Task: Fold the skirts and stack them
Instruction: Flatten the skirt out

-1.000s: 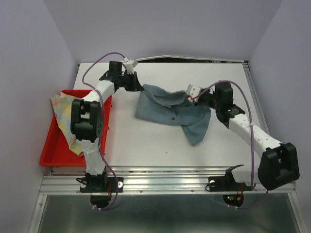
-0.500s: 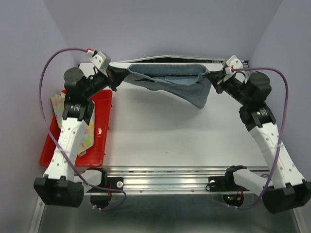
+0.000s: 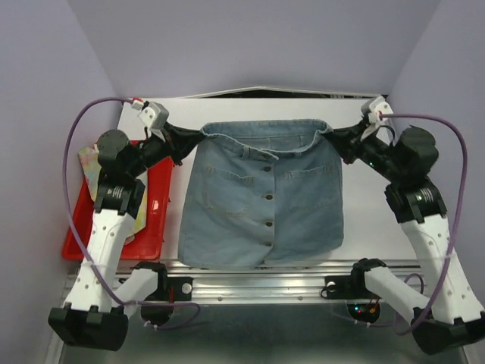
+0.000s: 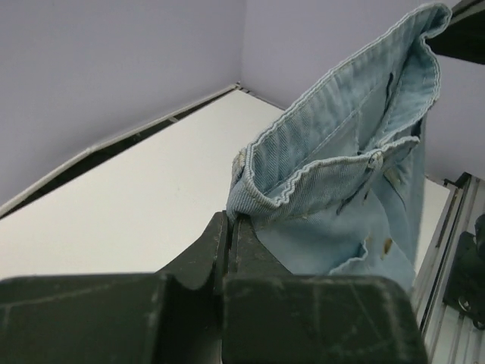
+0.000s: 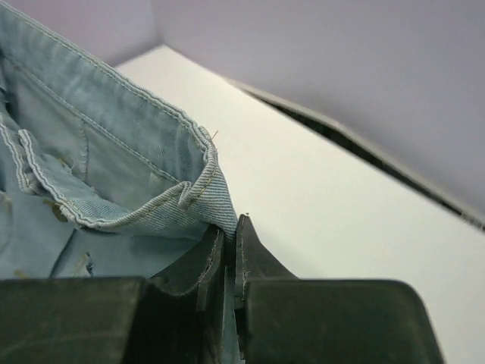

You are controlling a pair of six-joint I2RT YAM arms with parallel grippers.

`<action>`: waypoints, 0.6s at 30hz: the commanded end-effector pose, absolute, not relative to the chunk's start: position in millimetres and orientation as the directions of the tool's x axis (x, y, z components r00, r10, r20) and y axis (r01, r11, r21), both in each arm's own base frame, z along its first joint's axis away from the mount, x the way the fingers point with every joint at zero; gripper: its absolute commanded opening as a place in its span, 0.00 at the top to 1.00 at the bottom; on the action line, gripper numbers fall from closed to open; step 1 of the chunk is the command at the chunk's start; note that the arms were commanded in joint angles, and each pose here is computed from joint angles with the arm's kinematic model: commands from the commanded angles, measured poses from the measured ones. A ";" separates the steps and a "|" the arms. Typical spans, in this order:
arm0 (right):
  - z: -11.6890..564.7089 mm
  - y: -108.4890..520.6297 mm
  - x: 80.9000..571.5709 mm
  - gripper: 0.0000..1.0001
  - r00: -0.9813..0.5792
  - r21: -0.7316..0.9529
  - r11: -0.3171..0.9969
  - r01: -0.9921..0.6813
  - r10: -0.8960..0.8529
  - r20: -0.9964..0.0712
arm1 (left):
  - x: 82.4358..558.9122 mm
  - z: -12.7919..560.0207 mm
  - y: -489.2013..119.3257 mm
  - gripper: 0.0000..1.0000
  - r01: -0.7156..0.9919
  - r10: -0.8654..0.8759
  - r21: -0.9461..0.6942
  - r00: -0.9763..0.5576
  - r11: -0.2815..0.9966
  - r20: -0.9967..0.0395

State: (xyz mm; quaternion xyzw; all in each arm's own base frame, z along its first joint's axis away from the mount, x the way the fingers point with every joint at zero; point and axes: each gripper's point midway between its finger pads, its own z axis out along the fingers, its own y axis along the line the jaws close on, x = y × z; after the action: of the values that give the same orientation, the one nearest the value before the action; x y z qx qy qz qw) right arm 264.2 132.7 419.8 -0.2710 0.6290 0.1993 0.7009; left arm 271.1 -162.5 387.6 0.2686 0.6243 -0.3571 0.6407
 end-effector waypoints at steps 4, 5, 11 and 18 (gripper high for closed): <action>304.5 114.8 379.2 0.99 -0.233 0.016 0.898 -0.440 -0.096 -0.968 | 379.0 318.2 -173.3 1.00 0.656 -0.122 -0.286 -0.285 0.698 -0.951; 282.7 116.6 395.2 0.99 -0.282 0.038 0.903 -0.428 -0.093 -0.955 | 401.9 299.5 -178.6 1.00 0.646 -0.101 -0.300 -0.327 0.702 -0.940; 205.0 91.4 450.8 0.23 -0.477 0.053 0.968 -0.247 -0.073 -0.876 | 513.9 270.6 -179.4 0.61 0.553 -0.035 -0.262 -0.386 0.791 -0.922; 221.5 71.7 497.4 0.13 -0.383 -0.057 0.903 -0.425 -0.236 -0.893 | 537.1 291.5 -165.5 0.01 0.496 -0.026 -0.225 -0.377 0.838 -0.926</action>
State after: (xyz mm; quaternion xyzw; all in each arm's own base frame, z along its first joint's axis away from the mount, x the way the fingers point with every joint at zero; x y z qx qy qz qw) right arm 460.0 74.0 140.3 -0.1063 0.8964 0.0892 0.4210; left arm 553.8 -178.9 182.9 0.1319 0.8436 -0.2660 0.4475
